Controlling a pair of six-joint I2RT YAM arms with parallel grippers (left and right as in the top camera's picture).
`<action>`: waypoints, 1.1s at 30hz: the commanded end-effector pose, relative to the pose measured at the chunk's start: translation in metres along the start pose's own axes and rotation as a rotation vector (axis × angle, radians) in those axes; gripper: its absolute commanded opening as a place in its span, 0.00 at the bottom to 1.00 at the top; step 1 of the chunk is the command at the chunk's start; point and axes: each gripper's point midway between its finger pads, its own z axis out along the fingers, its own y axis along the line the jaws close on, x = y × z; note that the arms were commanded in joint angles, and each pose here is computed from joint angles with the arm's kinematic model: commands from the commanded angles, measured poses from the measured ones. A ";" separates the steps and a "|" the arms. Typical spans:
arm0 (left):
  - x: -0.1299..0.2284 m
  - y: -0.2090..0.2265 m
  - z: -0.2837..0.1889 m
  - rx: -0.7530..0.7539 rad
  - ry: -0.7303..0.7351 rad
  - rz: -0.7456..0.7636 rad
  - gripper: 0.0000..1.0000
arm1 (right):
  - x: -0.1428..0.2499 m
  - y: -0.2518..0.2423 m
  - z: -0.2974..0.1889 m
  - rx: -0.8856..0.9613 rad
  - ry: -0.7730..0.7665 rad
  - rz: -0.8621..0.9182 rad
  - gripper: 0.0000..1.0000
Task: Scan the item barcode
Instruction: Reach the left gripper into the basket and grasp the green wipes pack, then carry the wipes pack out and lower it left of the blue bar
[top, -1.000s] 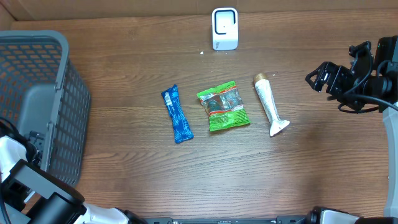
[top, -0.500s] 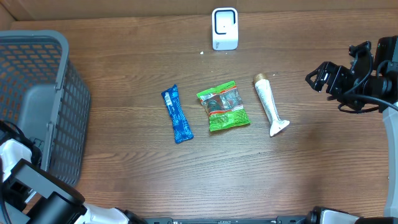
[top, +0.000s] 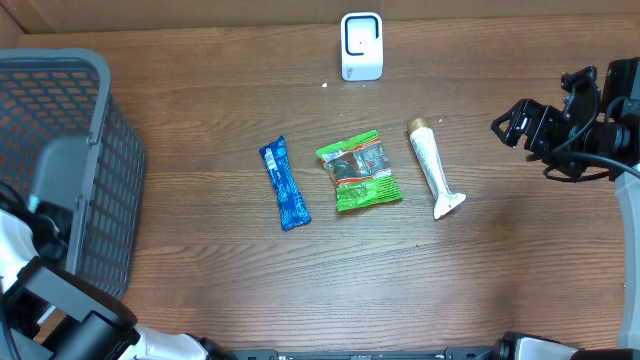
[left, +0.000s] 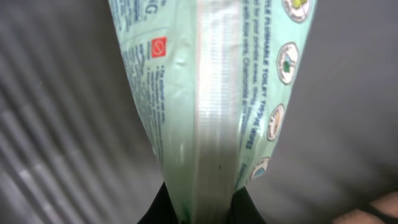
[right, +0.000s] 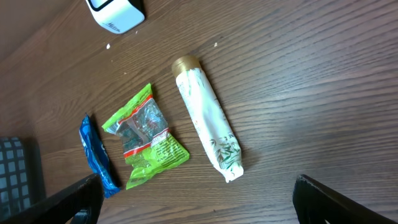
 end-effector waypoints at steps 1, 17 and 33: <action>-0.031 -0.054 -0.053 0.119 -0.091 0.069 0.04 | -0.002 0.003 -0.003 -0.011 -0.010 -0.012 0.98; 0.060 -0.221 -0.261 0.391 -0.245 0.598 0.04 | -0.001 0.002 -0.003 -0.010 -0.006 -0.010 0.98; 0.245 -0.206 -0.130 0.095 0.203 0.902 0.04 | -0.001 0.002 -0.003 -0.010 -0.006 -0.010 0.98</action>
